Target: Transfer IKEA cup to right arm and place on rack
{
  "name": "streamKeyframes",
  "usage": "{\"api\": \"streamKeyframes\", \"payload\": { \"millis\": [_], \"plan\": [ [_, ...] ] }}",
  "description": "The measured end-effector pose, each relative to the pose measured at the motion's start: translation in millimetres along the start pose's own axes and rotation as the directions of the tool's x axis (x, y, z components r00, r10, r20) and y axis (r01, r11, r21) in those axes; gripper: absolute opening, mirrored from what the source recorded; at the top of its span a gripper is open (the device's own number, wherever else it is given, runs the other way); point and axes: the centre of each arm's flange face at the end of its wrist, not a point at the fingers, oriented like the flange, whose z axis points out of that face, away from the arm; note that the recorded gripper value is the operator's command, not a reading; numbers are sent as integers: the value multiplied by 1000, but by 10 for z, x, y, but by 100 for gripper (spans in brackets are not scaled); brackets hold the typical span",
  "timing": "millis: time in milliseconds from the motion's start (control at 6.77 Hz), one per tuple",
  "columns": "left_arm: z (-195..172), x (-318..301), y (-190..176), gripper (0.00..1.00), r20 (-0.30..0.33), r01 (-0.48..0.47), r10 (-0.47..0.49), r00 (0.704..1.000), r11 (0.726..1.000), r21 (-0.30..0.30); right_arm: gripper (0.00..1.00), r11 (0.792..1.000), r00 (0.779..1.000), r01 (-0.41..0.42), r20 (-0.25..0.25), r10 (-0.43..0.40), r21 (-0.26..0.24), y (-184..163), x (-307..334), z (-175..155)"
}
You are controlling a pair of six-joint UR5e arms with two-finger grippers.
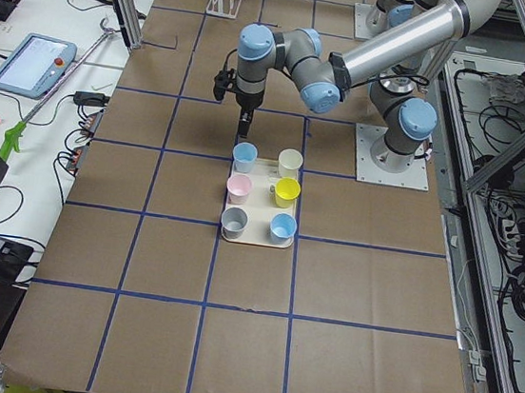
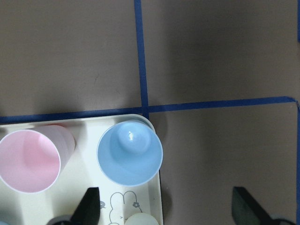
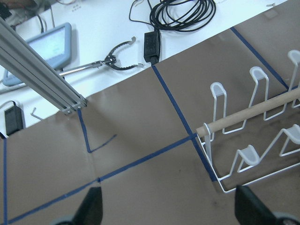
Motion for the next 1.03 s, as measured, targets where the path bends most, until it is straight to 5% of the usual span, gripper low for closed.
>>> {"api": "streamKeyframes", "payload": {
  "millis": [148, 295, 591, 1034],
  "plan": [
    [196, -14, -15, 99, -1, 2, -2, 1000, 1000, 3, 100, 997, 994, -75, 78, 74, 15, 84, -5, -144],
    [401, -15, -3, 99, -5, 5, -5, 1000, 1000, -3, 100, 993, 978, -114, 175, 118, -33, 216, -23, -287],
    [735, 37, 114, 99, -15, 11, -11, 1000, 1000, -23, 100, 972, 927, -130, 325, 189, -193, 537, -54, -400],
    [970, 72, 225, 99, -6, 12, -12, 1000, 1000, -27, 100, 879, 828, -327, 344, 444, -346, 699, -100, -430]
  ]
}}
